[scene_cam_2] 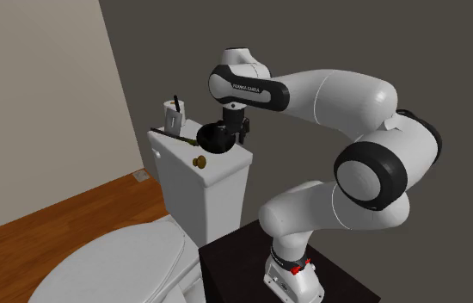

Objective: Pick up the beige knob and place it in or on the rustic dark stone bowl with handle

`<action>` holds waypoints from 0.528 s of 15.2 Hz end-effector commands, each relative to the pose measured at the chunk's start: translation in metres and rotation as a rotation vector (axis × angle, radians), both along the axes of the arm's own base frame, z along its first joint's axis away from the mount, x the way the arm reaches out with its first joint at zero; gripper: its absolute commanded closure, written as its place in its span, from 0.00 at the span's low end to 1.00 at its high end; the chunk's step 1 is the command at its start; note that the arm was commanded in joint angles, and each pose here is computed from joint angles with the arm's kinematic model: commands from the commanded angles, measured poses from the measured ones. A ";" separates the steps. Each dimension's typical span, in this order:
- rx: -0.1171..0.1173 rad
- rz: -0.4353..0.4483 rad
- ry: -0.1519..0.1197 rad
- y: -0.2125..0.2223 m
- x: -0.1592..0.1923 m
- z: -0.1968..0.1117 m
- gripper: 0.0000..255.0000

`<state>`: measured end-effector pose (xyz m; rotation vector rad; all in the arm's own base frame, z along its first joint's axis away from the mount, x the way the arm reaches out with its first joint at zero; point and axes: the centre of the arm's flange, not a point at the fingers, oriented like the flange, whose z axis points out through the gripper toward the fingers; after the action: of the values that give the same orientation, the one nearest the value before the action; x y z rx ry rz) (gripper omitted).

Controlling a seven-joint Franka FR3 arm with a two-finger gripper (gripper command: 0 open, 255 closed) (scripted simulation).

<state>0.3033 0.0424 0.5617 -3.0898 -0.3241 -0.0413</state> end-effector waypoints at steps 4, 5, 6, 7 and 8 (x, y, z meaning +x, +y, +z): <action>-0.021 -0.114 0.005 0.042 0.010 -0.001 0.00; -0.028 -0.151 0.007 0.056 0.015 -0.002 0.00; -0.035 -0.189 0.009 0.069 0.020 -0.003 0.00; -0.042 -0.227 0.011 0.082 0.025 -0.004 0.00; -0.050 -0.265 0.013 0.096 0.031 -0.005 0.00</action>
<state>0.3302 0.1239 0.5596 -3.1519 0.0180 -0.0242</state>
